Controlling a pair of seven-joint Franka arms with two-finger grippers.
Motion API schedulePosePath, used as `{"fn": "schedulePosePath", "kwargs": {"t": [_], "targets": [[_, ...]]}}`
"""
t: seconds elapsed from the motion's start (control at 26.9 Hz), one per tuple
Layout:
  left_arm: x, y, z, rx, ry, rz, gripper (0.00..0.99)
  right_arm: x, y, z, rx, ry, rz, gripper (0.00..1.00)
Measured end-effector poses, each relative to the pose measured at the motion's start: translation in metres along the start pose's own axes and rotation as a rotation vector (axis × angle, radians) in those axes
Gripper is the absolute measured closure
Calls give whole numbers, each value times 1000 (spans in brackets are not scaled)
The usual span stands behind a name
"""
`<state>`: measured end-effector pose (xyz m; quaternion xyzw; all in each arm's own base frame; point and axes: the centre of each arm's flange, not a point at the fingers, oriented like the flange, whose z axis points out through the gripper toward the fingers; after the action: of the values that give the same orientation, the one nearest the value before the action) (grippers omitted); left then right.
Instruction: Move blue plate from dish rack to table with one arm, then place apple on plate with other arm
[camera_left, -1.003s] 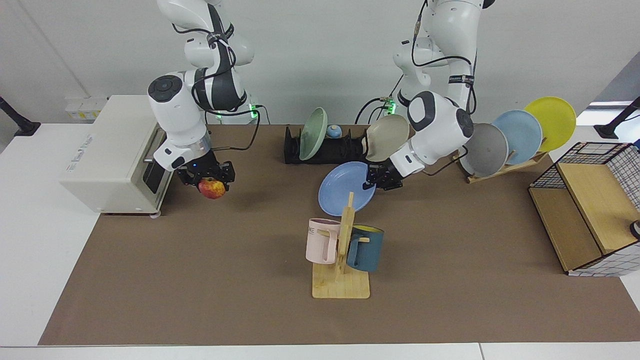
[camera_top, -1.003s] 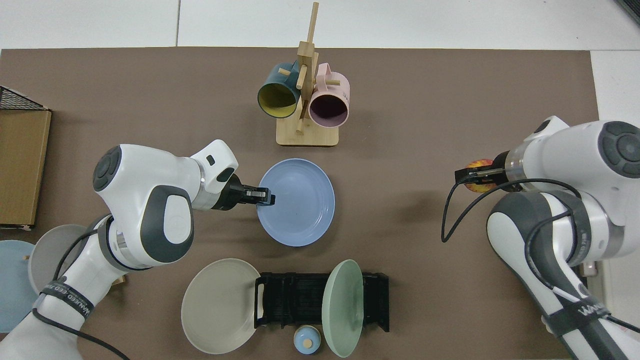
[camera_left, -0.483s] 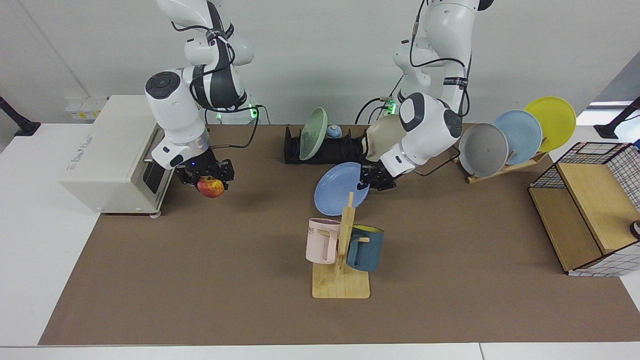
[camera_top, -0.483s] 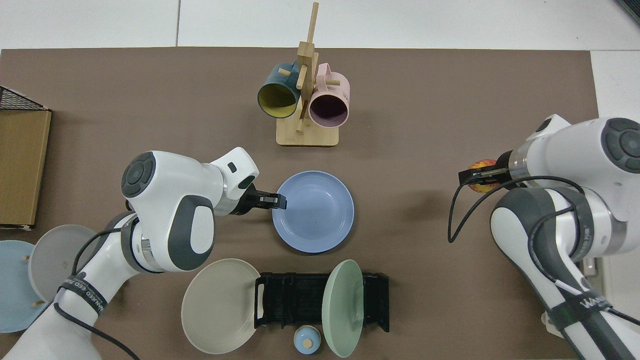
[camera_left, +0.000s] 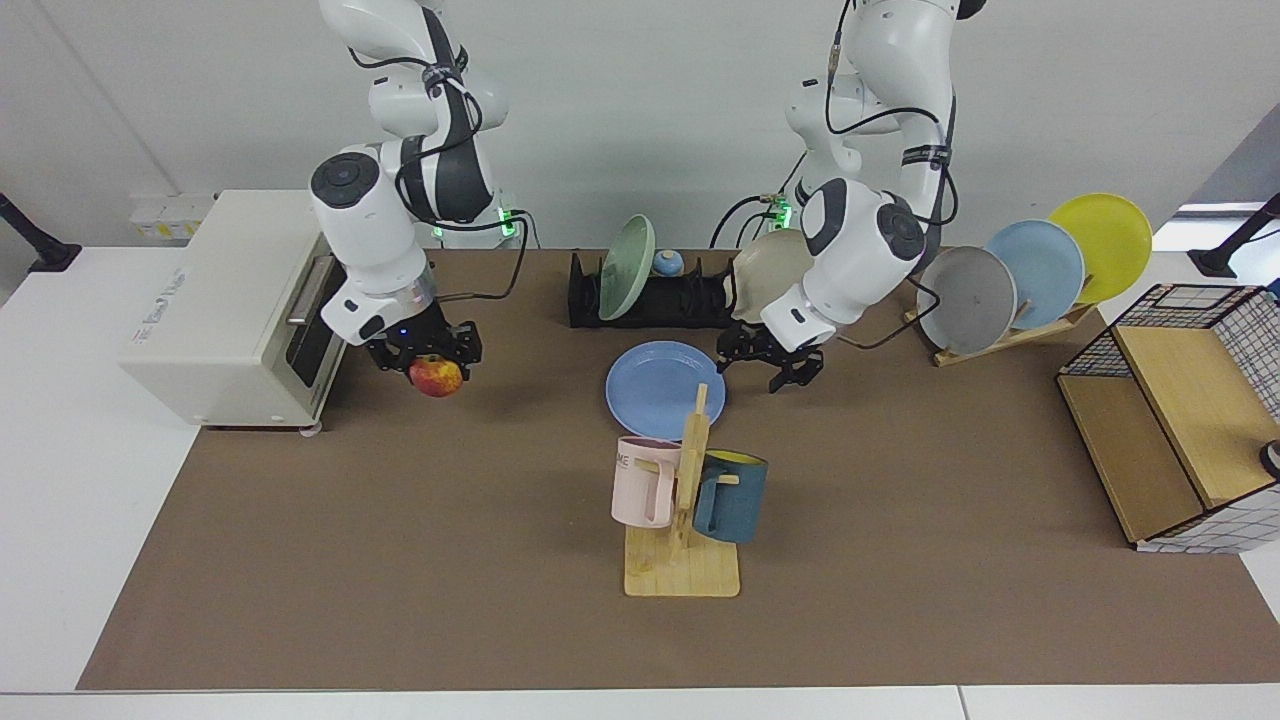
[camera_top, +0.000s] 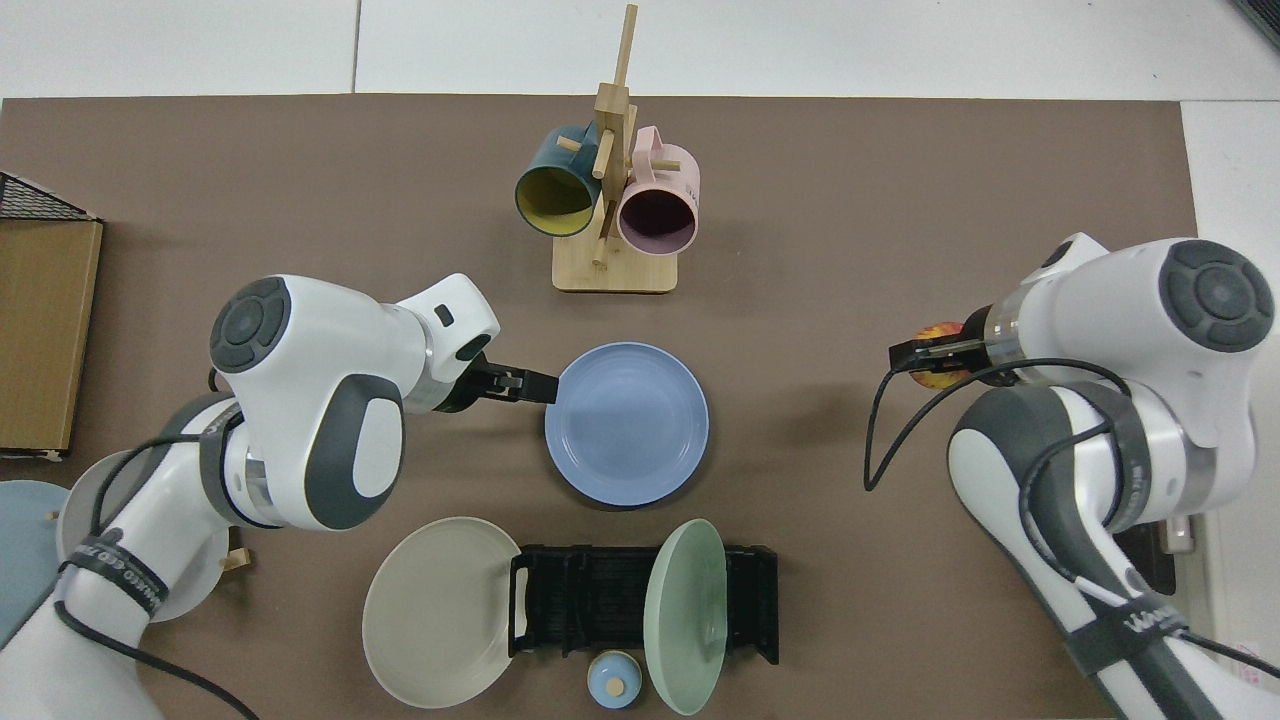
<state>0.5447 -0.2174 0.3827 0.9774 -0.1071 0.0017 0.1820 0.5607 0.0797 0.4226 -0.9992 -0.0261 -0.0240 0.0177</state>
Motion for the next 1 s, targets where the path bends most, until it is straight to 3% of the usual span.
{"fn": "schedulePosePath", "kwargs": {"t": [0.19,0.3,0.56,0.78,1.0], "targets": [[5,5,-77,215,-15,51,0,-10,-72,-1,13,1,-19,238],[-2,12,-123,292,-5,56,0,-19,-115,-4,24,8,-5,238],[-16,17,-193,330,-5,-2,0,-43,-216,6,44,59,72,238],[-23,1,-250,335,-27,-107,0,-50,-266,33,56,36,131,238],[-34,-6,-296,336,-42,-149,0,-50,-292,74,80,51,171,238]]}}
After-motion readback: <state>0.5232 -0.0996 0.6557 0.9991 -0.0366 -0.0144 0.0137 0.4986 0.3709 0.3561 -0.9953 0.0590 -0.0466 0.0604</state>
